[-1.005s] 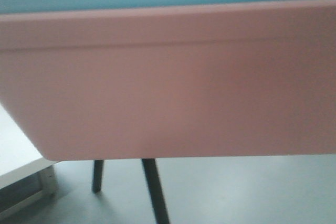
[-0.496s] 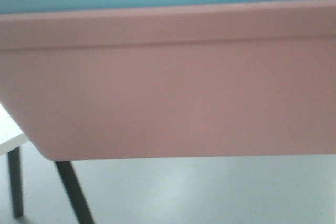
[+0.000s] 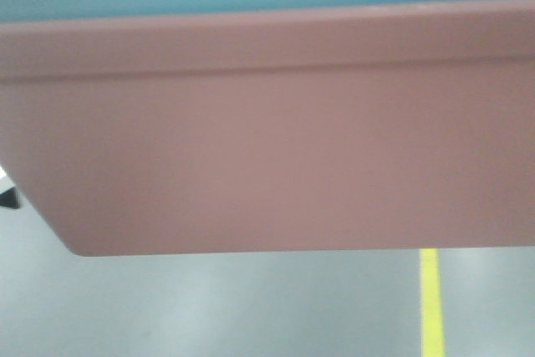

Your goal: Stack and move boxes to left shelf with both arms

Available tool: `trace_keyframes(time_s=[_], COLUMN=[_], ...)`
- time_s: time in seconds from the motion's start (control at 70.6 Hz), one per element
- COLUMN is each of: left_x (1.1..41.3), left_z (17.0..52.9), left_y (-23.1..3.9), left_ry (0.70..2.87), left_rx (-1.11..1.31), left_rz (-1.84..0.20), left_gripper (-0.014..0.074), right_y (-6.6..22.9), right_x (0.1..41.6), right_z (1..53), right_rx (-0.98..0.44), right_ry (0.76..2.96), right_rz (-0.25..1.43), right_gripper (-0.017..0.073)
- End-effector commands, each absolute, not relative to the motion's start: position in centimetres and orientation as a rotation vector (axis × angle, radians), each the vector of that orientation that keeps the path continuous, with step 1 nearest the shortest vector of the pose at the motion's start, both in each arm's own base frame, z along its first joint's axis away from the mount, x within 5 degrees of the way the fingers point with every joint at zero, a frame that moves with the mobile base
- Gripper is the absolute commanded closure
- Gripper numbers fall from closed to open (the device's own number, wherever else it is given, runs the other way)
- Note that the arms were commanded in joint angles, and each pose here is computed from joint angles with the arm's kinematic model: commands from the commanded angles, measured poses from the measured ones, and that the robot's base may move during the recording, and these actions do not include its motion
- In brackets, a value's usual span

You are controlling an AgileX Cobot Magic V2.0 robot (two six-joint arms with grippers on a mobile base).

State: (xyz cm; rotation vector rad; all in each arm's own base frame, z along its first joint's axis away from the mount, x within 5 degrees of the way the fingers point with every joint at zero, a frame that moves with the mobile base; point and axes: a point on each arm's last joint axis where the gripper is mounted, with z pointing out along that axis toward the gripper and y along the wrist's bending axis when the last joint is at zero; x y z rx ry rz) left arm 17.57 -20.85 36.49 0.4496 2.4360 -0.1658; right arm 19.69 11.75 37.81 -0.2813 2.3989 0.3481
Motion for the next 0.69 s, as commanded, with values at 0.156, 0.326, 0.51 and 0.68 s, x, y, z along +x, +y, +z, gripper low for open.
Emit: trace_keyframes(time_s=[0.156,0.326,0.51,0.68], left_x=[17.26,17.26,17.26,17.26], left_z=[38.94,38.94,38.94,38.94], left_y=[-20.98,-20.98,-20.98,-20.98], left_ry=[2.296,2.296,2.296,2.296], left_rx=[0.498,0.498,0.498,0.498], left_rz=[-0.248,-0.248,-0.248,-0.248], left_gripper=[0.0596,0.0596,0.0596,0.0596], right_y=[11.7,11.7,11.7,11.7], right_x=[19.6,19.6,19.6,19.6], right_z=[40.62,40.62,40.62,40.62], right_rx=[-0.26,-0.26,-0.26,-0.26], right_ry=[2.206,2.206,2.206,2.206], right_rz=[0.437,0.437,0.437,0.437], right_gripper=[0.0527,0.0527,0.0527,0.0527])
